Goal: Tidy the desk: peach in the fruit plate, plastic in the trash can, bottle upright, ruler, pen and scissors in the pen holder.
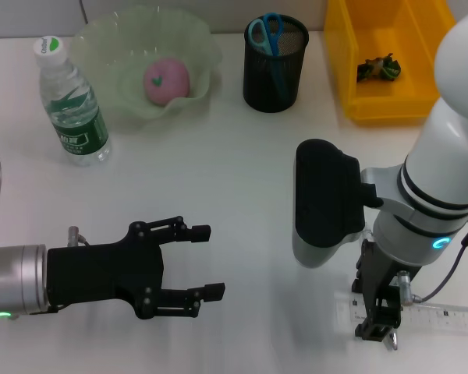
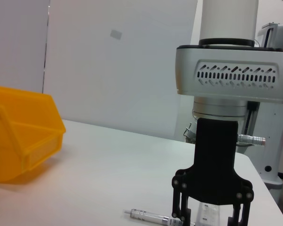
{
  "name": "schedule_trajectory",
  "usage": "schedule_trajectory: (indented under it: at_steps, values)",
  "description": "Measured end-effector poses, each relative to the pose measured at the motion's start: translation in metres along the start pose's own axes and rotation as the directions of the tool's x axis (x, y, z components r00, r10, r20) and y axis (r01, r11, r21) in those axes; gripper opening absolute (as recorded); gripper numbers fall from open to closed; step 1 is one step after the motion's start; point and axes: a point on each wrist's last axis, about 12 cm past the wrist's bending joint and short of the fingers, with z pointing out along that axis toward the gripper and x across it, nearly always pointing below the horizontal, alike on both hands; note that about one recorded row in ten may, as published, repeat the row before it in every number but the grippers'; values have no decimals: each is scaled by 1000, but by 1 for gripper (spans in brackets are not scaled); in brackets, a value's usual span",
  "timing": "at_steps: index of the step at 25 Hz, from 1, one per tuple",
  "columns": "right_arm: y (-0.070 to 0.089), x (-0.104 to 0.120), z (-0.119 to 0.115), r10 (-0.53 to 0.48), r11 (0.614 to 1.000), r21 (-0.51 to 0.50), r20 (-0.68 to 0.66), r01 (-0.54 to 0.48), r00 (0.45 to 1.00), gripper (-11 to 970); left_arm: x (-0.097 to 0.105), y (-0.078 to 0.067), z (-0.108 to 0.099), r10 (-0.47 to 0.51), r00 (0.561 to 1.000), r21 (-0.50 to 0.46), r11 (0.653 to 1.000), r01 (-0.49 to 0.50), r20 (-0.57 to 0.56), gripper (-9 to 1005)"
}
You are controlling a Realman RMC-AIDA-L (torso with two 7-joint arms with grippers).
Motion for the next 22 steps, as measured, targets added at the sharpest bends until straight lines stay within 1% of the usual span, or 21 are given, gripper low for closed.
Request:
schedule_trajectory:
  at_steps: [13,19,21,22]
  values:
    - [1,-1,1,3,1000,10,0,-3,1000,557,-1,1,-1,3,1000,-4,1000,-3,0,830]
    - [-1,0,-1,9,1000,20,6,-9,1000,404,-1,1,-1,3,1000,-6,1000,-3,0,830]
    - [-2,0,-2,13,1000,22,10,-13,1000,402,-1,1,-1,3,1000,-6,1000,-3,0,830]
    - [-5,2,-6,33,999,20,26,-33,999,401,-1,1,-1,3,1000,-7,1000,-3,1,830]
